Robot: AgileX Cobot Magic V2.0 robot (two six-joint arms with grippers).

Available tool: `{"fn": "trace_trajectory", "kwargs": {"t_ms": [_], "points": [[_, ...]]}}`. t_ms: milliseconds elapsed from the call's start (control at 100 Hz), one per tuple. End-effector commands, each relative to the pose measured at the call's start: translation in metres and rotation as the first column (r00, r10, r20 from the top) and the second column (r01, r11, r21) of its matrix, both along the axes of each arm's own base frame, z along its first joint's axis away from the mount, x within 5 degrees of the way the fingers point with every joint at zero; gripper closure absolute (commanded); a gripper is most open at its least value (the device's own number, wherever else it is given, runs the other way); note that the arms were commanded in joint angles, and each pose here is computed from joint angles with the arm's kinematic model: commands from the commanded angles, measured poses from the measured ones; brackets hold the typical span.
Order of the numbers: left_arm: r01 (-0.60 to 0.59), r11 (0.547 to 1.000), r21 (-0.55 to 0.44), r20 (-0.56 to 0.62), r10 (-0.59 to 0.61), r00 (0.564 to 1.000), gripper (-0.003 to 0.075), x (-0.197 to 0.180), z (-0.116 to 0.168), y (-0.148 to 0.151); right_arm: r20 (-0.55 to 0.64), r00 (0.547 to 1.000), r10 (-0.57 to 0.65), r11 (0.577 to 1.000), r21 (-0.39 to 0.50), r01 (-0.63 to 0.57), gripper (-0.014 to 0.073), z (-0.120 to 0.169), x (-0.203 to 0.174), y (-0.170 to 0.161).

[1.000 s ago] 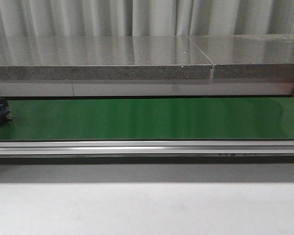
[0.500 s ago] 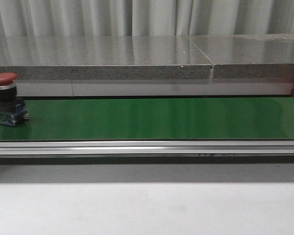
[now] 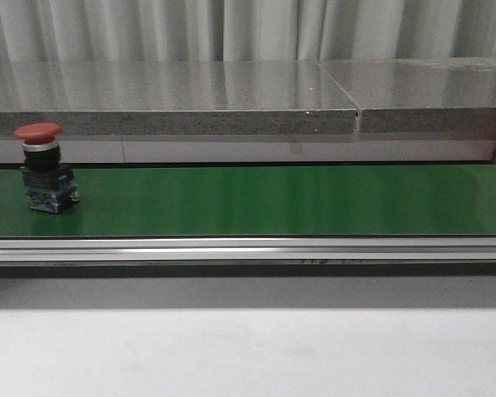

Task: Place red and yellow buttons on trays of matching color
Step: 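Move the left gripper to a yellow push button and grasp it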

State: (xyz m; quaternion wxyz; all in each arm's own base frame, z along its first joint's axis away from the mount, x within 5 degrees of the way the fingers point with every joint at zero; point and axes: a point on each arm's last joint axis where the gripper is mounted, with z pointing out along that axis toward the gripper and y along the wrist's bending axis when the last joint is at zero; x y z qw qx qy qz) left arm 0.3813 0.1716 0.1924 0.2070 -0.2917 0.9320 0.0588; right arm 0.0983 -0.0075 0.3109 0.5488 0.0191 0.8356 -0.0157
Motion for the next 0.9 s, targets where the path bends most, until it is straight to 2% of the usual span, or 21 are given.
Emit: {"fn": "trace_trajectory", "kwargs": {"t_ms": [0, 90, 210, 330, 490, 690, 890], "points": [[-0.004, 1.0, 0.031, 0.087, 0.002, 0.996, 0.0484, 0.002, 0.029, 0.001, 0.086, 0.996, -0.01, 1.0, -0.019, 0.012, 0.0662, 0.014, 0.001, -0.001], [-0.009, 1.0, 0.018, 0.073, 0.007, 0.997, 0.0596, 0.0, 0.029, 0.0, 0.086, 0.996, -0.01, 1.0, -0.019, 0.012, 0.0662, 0.014, 0.001, -0.001], [-0.02, 1.0, -0.002, 0.089, 0.02, 0.996, 0.0661, -0.002, 0.036, -0.002, 0.086, 0.996, -0.01, 1.0, -0.019, 0.012, 0.0662, 0.014, 0.001, -0.001], [-0.021, 1.0, 0.003, 0.139, 0.021, 0.99, 0.0662, -0.006, 0.057, -0.007, 0.086, 0.996, -0.01, 1.0, -0.019, 0.012, 0.0662, 0.014, 0.001, -0.001], [-0.001, 0.999, 0.034, 0.236, -0.007, 0.972, 0.0662, -0.018, 0.101, -0.023, 0.086, 0.996, -0.01, 1.0, -0.019, 0.012, 0.0662, 0.014, 0.001, -0.001], [0.092, 0.991, 0.092, 0.309, -0.116, 0.944, 0.0662, -0.039, 0.152, -0.057, 0.086, 0.996, -0.01, 1.0, -0.019, 0.012, 0.0662, 0.014, 0.001, -0.001], [0.208, 0.973, 0.102, 0.328, -0.23, 0.916, 0.0662, -0.049, 0.173, -0.097, 0.086, 0.996, -0.01, 1.0, -0.019, 0.012, 0.0662, 0.014, 0.001, -0.001]]}}
